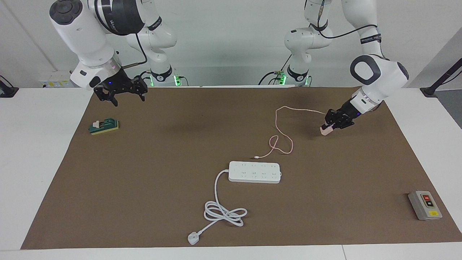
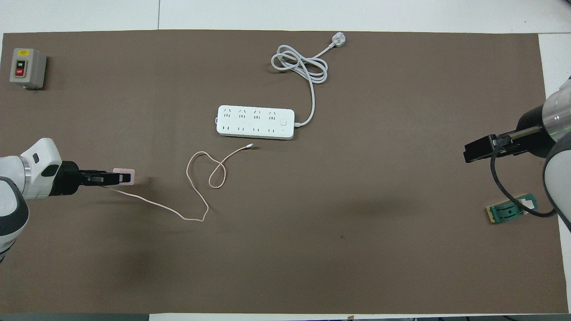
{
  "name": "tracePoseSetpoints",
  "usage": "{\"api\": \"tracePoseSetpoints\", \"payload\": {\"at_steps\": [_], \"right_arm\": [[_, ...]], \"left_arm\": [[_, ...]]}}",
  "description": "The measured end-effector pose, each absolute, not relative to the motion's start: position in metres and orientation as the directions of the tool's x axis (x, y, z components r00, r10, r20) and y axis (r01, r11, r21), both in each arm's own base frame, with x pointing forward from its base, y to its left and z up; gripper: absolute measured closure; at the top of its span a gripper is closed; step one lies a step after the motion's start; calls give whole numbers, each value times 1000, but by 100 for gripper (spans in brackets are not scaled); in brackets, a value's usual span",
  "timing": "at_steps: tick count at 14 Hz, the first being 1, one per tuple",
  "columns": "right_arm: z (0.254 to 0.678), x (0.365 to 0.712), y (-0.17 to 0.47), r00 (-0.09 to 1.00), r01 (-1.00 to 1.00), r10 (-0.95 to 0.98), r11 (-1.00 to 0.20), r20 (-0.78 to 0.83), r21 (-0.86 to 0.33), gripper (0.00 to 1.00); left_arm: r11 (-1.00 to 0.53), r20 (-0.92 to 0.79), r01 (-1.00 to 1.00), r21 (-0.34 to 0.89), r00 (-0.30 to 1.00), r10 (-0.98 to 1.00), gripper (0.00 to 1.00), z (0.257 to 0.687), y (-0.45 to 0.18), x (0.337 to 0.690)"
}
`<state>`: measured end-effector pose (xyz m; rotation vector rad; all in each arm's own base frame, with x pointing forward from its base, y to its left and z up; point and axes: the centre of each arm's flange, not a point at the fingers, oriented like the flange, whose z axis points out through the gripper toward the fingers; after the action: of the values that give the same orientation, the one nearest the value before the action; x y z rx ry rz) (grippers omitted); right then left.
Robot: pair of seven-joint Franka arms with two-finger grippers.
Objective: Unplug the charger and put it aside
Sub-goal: 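Lower the charger onto the table and open the left gripper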
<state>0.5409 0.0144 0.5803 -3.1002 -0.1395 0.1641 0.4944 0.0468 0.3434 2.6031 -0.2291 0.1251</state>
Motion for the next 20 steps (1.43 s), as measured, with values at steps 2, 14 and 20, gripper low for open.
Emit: {"api": "tracePoseSetpoints", "payload": {"at_steps": [2,14,20], "right_arm": [[581,547,6,994,43,46,-998,-99,-35,0],[603,547,-37,989,-90,-86,-996,-117,-28,0],[599,551,-76,993,-77,-73,-997,-88,-32,0]], "left_arm": [[-848,132,-184,497,982,-136,69,338,52,496],[-811,125,-181,557,983,-133,10,333,76,494],[-852,140,-220,475,975,-174,0,381,82,522]]}}
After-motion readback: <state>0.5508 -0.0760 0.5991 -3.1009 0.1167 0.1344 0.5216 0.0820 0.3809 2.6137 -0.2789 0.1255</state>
